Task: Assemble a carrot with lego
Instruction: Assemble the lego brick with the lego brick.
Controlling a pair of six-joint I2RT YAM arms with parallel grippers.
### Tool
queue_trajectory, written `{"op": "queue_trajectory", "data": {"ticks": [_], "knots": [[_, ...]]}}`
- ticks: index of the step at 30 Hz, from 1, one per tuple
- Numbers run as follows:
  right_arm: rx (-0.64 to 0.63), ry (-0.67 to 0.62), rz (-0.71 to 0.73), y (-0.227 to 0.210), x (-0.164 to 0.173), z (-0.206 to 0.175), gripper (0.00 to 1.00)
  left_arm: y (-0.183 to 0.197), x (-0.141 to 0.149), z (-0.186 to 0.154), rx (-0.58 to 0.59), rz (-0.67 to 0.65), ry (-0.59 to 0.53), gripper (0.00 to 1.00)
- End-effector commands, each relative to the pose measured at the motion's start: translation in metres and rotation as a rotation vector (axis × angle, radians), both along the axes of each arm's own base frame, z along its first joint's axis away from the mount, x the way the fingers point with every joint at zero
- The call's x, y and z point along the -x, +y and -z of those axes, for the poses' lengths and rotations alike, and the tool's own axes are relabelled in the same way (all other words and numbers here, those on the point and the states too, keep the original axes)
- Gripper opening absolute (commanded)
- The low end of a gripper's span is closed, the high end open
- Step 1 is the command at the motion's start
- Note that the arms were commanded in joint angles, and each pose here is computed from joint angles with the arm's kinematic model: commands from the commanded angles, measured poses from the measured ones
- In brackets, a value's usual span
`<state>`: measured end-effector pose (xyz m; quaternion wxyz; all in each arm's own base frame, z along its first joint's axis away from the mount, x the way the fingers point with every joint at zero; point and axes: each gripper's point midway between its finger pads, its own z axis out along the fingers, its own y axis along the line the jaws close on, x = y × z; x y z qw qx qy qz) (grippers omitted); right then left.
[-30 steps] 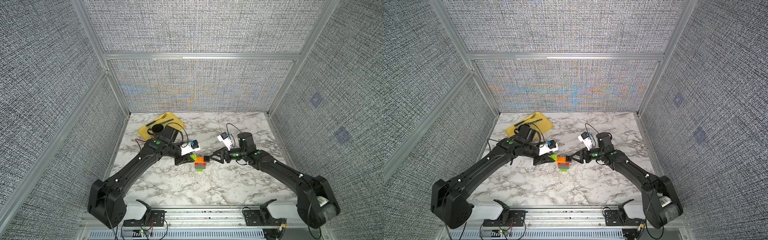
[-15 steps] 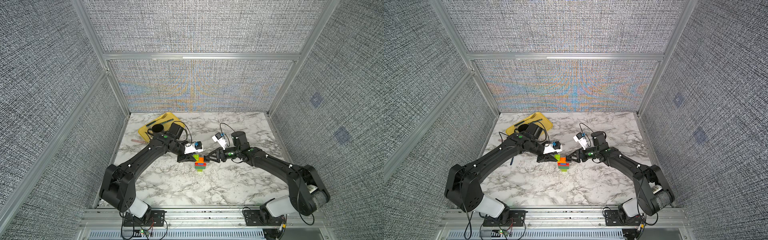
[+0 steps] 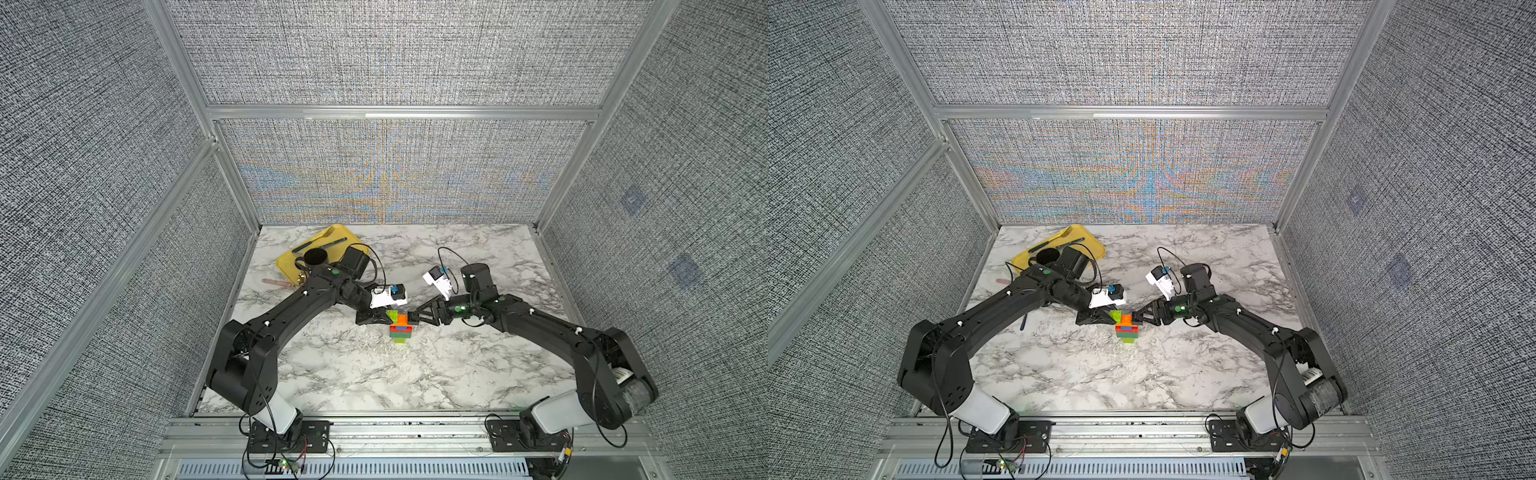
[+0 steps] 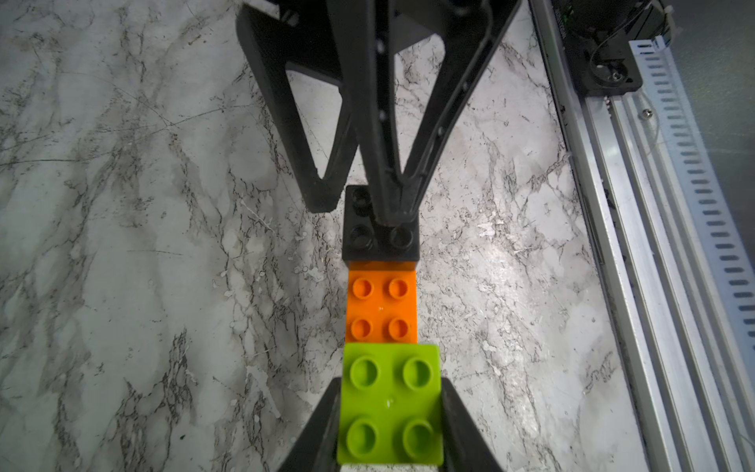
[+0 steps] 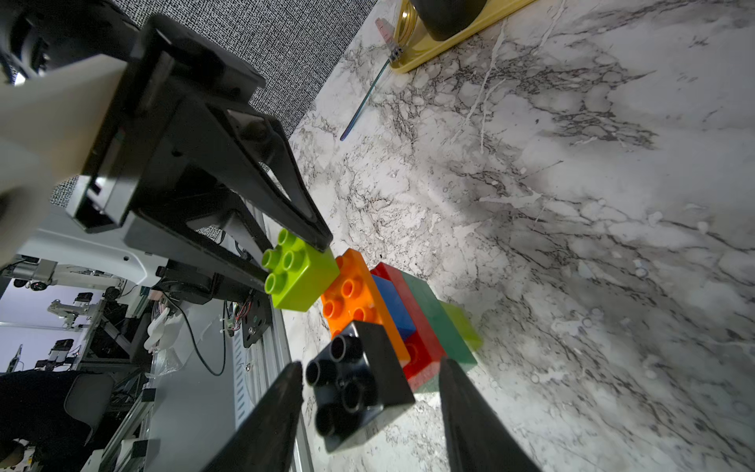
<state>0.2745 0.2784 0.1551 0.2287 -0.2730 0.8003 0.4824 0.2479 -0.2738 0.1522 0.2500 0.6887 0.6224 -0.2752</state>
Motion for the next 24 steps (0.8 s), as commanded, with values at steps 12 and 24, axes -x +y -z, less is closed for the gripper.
{"op": "queue_trajectory", "data": {"ticks": [12,24], "knots": [[0.023,-0.011,0.016,-0.002,-0.002,0.003,0.50,0.002,-0.002,0.006,-0.016,-0.006,0.005,0.14],[0.036,0.000,0.022,-0.004,-0.002,0.008,0.47,0.005,-0.003,0.010,-0.044,-0.019,0.010,0.13]]}}
